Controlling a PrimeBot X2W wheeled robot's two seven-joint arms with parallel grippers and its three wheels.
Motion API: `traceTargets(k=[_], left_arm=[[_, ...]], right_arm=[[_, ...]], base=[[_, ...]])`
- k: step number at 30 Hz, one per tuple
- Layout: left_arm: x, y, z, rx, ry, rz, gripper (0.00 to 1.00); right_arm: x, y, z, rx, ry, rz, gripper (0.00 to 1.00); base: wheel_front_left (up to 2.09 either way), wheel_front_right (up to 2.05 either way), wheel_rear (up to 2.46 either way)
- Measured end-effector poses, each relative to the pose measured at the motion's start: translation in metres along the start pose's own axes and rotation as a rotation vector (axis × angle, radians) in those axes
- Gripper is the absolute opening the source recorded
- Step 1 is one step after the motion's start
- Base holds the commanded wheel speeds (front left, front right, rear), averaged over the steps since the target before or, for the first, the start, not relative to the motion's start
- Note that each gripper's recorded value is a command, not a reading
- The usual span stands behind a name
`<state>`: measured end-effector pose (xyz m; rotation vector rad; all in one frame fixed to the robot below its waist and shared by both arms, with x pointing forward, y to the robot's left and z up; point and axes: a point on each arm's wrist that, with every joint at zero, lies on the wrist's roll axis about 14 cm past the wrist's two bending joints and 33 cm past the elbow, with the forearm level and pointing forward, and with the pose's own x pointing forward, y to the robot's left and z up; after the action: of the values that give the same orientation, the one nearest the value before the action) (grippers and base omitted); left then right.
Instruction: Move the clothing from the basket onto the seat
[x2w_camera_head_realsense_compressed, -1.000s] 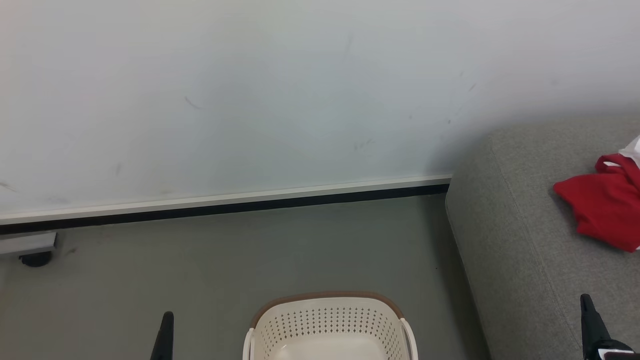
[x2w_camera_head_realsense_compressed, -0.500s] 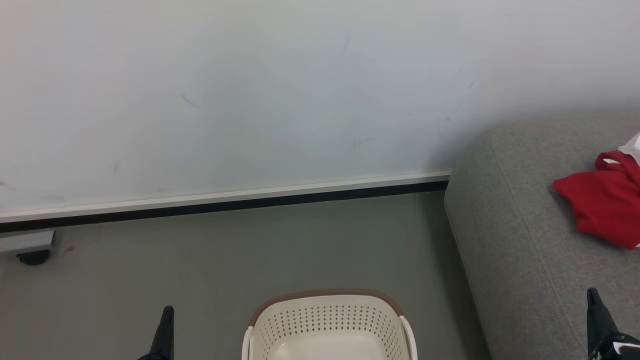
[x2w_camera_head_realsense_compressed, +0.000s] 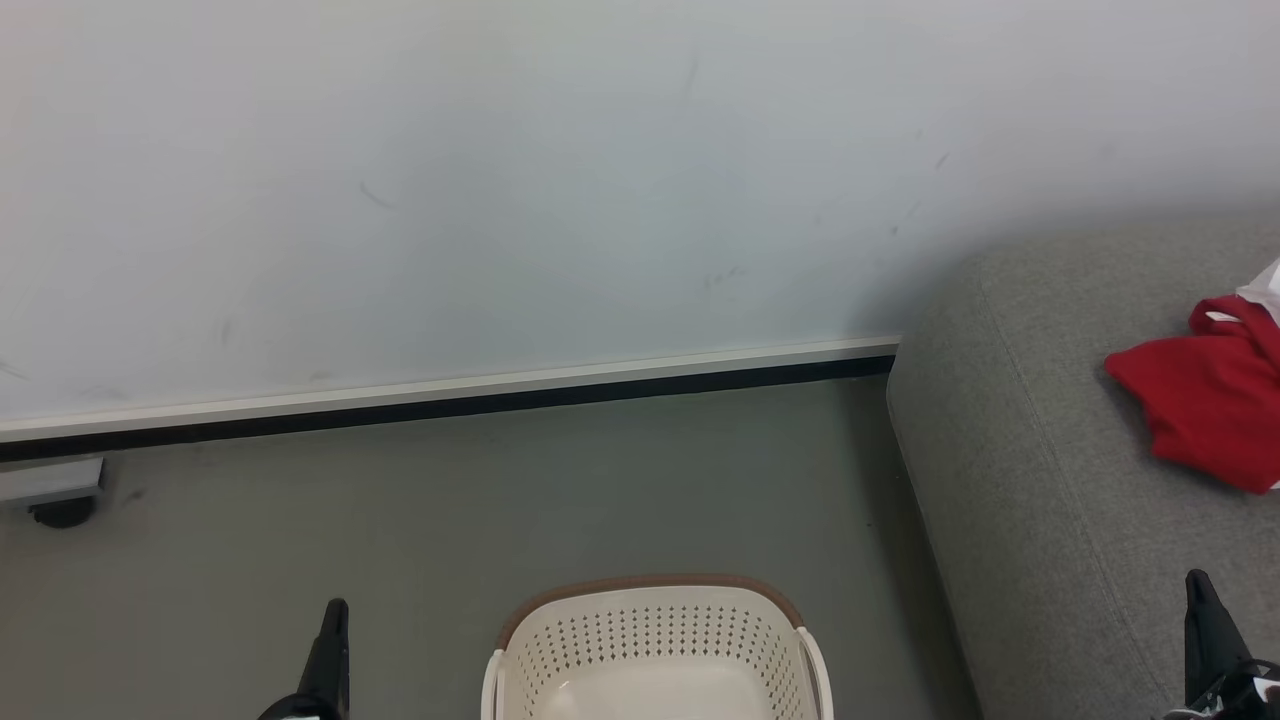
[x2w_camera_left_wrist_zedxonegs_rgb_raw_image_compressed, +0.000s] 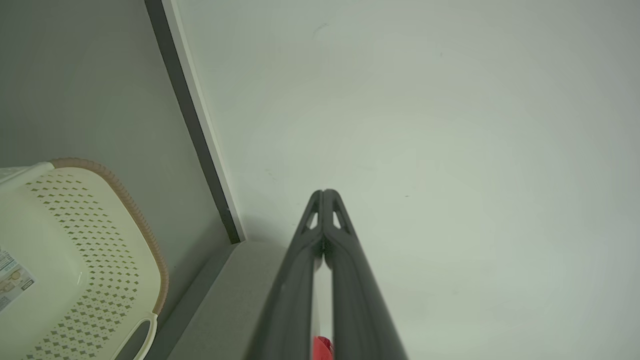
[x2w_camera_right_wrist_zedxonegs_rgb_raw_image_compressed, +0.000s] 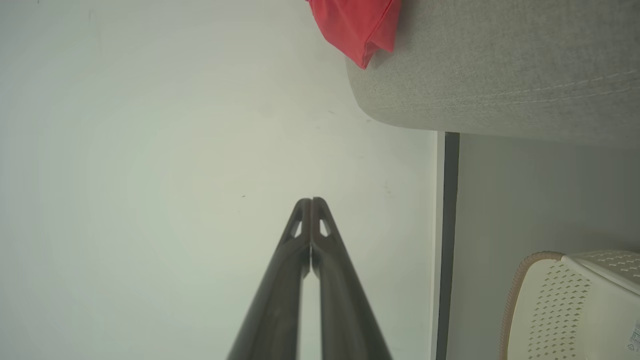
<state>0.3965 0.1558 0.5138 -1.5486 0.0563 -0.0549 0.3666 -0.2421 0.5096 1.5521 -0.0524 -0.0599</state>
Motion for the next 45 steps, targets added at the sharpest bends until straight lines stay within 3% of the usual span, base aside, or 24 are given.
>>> traceTargets(k=[45], left_arm=[[0.0007,-0.0001,-0.001,-0.02,0.006,-0.002,0.0]], right_arm=[[0.0025,0.0034,0.0016,0.025,-0.002,0.008,0.0]], base=[[0.0,0.0,0.0]])
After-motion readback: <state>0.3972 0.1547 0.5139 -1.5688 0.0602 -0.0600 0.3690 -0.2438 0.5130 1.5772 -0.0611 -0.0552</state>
